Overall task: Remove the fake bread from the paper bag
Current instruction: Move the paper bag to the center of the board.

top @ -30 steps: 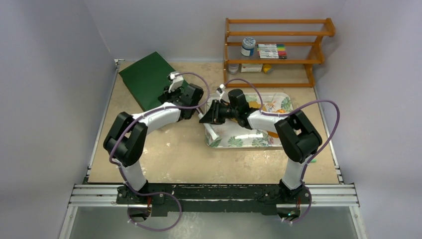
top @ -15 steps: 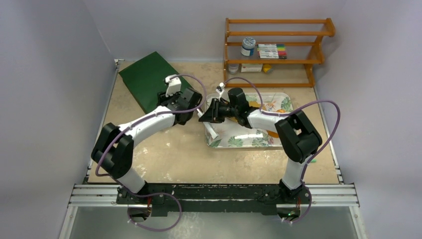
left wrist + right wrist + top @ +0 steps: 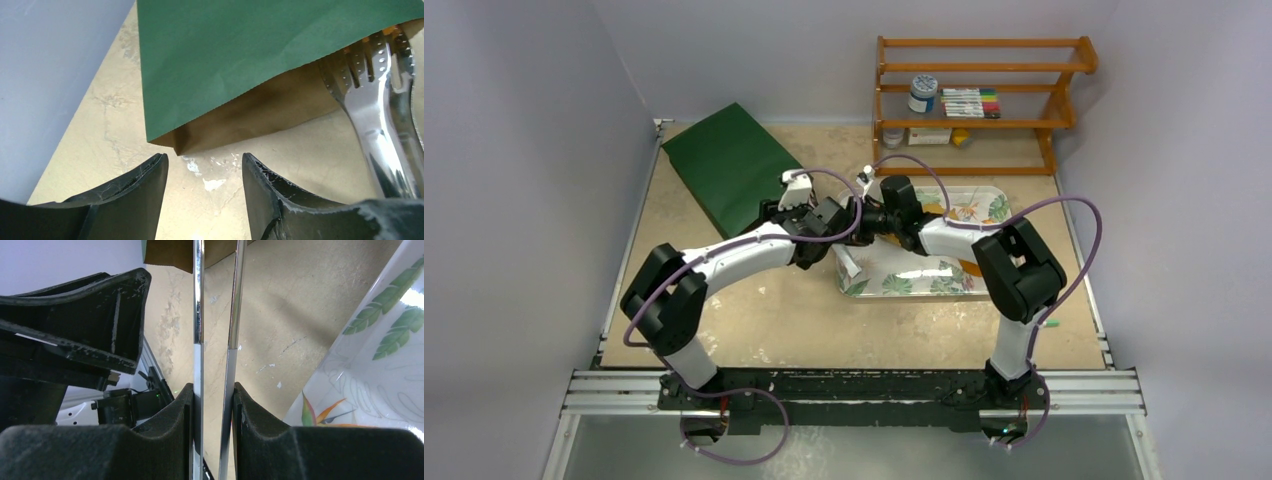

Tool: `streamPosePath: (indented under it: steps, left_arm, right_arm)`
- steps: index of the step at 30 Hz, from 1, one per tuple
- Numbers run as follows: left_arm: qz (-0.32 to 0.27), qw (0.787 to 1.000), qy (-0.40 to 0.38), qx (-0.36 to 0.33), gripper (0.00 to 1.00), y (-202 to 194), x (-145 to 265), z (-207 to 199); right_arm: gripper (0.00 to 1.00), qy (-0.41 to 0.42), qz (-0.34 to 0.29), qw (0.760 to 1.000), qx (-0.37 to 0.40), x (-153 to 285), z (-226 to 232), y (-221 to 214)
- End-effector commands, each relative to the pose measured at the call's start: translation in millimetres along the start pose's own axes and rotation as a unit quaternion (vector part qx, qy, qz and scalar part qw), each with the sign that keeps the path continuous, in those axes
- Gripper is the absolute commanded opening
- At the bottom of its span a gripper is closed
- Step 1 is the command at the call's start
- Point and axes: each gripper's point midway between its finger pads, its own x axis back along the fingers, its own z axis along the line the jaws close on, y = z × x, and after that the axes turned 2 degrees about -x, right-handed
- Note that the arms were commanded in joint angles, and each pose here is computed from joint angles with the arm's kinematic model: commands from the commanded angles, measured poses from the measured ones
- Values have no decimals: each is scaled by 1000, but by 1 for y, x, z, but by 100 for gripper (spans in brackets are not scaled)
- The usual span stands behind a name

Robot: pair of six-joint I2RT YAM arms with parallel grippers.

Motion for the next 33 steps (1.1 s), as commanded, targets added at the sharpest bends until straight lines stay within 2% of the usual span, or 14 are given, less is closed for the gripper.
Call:
streamPosePath:
  steps: [1, 7, 11, 17, 26, 29, 31, 32, 33]
  left_arm:
    - [-39, 998, 57, -2, 57, 7, -7, 12]
    - [-65, 989, 128, -37, 61, -2, -28, 14]
    - [-70, 985, 154, -32, 61, -3, -42, 16]
    - [-89, 978, 187, 1, 61, 17, -49, 31]
    - [-57, 977, 203, 30, 59, 22, -83, 48]
    - [-51, 978, 197, 34, 51, 27, -91, 50]
    - [-50, 980, 190, 39, 35, 33, -95, 49]
    - [-50, 980, 187, 39, 23, 36, -96, 49]
    - [-51, 981, 183, 40, 18, 40, -98, 47]
  right_arm:
    - [5, 53, -26, 997, 47, 2, 36, 25]
    - [5, 56, -25, 997, 48, 4, 38, 25]
    - [5, 59, -23, 997, 49, 5, 40, 24]
    - [5, 58, -19, 997, 47, 5, 37, 20]
    - [5, 57, -16, 997, 47, 6, 36, 17]
    - [5, 56, -13, 997, 48, 7, 35, 15]
    - [5, 55, -12, 997, 47, 7, 33, 14]
    - [4, 54, -12, 997, 47, 8, 33, 14]
    - [5, 53, -14, 997, 48, 8, 33, 14]
